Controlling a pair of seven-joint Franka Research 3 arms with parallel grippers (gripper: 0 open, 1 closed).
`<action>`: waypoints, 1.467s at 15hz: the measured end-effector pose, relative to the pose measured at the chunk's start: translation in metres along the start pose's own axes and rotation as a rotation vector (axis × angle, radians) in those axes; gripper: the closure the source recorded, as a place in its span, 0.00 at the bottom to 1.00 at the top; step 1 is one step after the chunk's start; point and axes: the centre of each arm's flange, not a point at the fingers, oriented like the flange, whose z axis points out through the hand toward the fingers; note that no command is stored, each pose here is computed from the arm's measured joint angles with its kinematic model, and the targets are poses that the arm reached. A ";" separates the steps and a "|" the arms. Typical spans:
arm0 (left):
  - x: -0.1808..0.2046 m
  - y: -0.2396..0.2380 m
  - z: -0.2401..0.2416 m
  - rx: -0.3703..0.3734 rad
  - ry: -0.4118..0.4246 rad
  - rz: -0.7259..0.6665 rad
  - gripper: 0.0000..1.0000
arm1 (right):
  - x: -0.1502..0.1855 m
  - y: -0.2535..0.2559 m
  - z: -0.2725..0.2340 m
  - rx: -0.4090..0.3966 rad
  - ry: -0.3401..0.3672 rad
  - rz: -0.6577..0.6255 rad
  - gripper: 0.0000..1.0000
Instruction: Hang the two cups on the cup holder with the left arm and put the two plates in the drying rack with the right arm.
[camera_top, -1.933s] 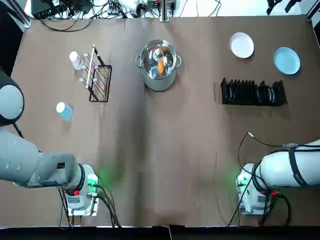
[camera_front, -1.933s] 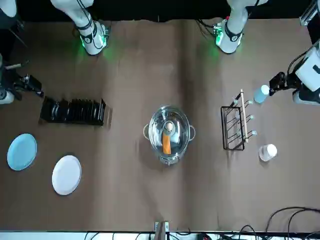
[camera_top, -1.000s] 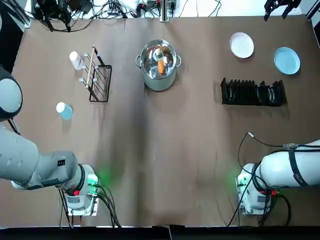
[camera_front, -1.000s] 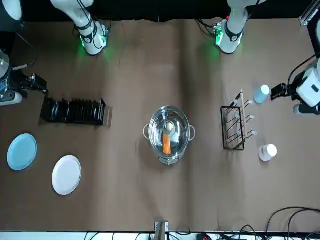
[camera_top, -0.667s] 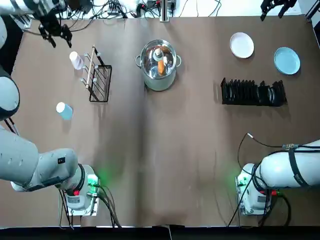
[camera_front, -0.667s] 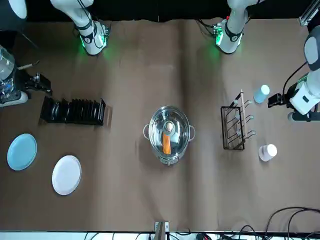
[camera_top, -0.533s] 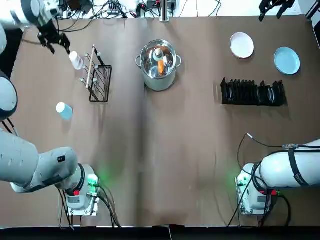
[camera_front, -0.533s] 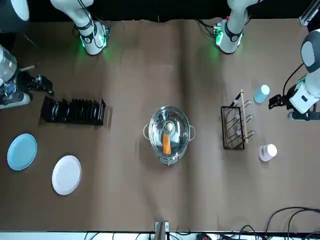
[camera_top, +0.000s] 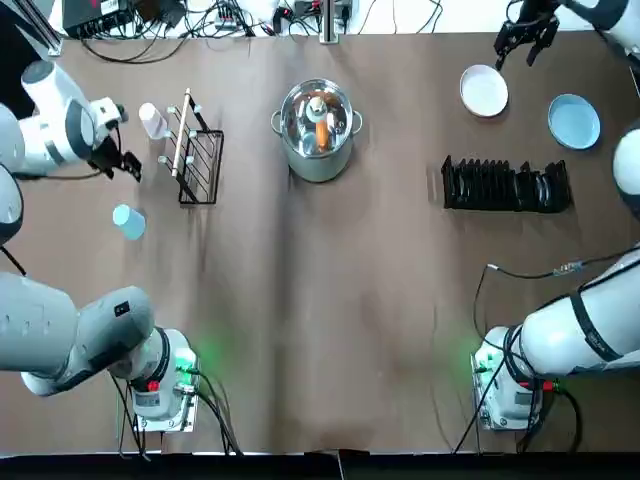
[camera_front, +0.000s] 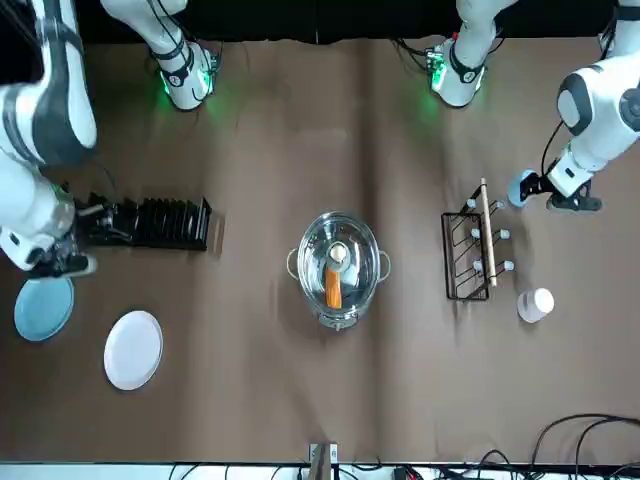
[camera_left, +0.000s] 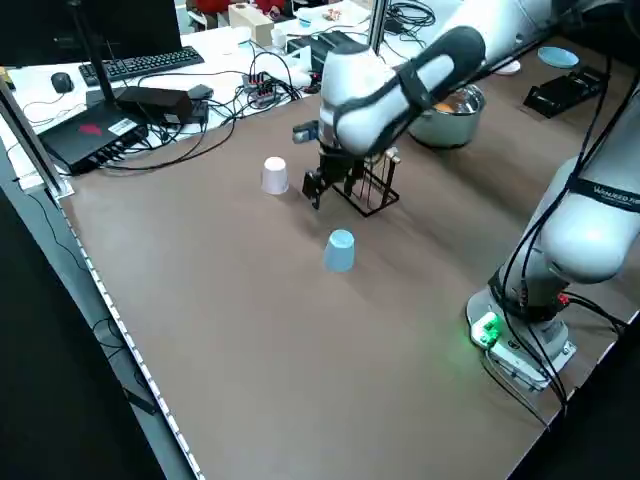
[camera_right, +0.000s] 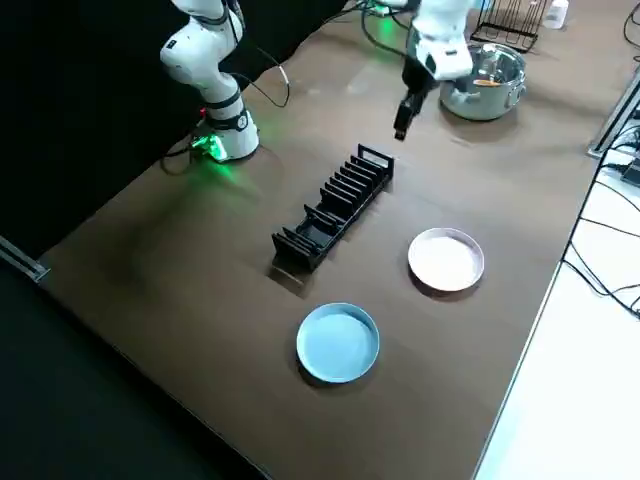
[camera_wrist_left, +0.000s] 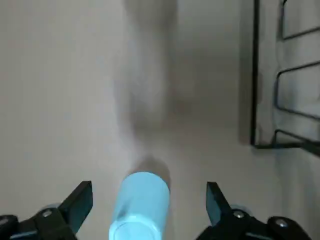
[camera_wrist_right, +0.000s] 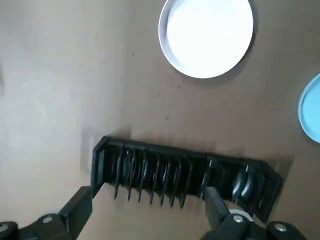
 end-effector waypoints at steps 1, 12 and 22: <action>-0.009 -0.003 0.008 0.001 0.004 0.003 0.00 | 0.008 0.003 0.012 -0.002 -0.006 0.004 0.00; -0.031 -0.014 0.048 -0.031 -0.050 -0.015 0.00 | 0.094 0.066 0.124 -0.047 0.199 0.140 0.39; -0.046 -0.022 0.079 -0.041 -0.080 -0.021 0.00 | 0.087 0.231 0.169 -0.140 0.264 0.280 0.42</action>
